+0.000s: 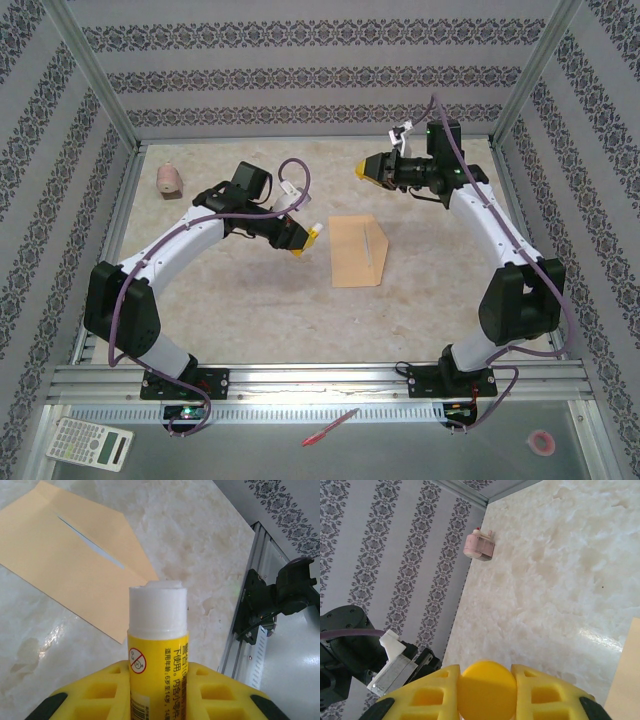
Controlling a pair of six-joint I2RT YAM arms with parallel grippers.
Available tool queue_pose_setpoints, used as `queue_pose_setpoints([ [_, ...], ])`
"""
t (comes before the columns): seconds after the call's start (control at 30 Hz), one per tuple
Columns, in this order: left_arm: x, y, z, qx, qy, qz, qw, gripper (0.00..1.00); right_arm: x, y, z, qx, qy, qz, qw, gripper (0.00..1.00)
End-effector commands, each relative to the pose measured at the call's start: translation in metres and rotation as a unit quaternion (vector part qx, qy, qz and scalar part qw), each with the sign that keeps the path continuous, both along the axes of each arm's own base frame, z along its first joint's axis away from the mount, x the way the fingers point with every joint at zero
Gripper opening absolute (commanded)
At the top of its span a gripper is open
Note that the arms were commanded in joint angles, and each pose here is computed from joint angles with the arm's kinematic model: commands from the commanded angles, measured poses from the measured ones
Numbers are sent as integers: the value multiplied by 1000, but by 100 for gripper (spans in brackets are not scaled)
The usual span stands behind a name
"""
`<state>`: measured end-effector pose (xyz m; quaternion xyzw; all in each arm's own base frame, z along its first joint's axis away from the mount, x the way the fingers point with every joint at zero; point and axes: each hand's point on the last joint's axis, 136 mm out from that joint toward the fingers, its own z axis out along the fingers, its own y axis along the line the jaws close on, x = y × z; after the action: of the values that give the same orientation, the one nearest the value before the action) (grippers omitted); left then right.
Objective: Place the letter into the envelope and seal it
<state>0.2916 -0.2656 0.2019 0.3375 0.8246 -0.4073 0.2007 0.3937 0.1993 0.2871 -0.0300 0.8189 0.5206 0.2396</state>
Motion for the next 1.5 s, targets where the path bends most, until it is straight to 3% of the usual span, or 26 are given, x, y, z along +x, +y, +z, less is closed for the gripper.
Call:
queue_pose_setpoints([
  [0.0, -5, 3, 6, -3, -5, -11, 1000, 0, -4, -8, 15, -21, -36, -12, 999, 13],
  [0.2, 1, 0, 8, -9, -11, -9, 1000, 0, -11, -39, -18, -107, -16, -84, 991, 13],
  [0.53, 14, -2, 15, -10, -33, 4, 999, 0, -48, -97, -80, -237, 23, -193, 952, 21],
  [0.93, 15, -3, 15, -13, -35, 6, 999, 0, -75, -127, -126, -297, 50, -239, 923, 19],
  [1.47, 18, -3, 10, -20, -32, 22, 999, 0, -109, -167, -181, -379, 89, -350, 852, 18],
])
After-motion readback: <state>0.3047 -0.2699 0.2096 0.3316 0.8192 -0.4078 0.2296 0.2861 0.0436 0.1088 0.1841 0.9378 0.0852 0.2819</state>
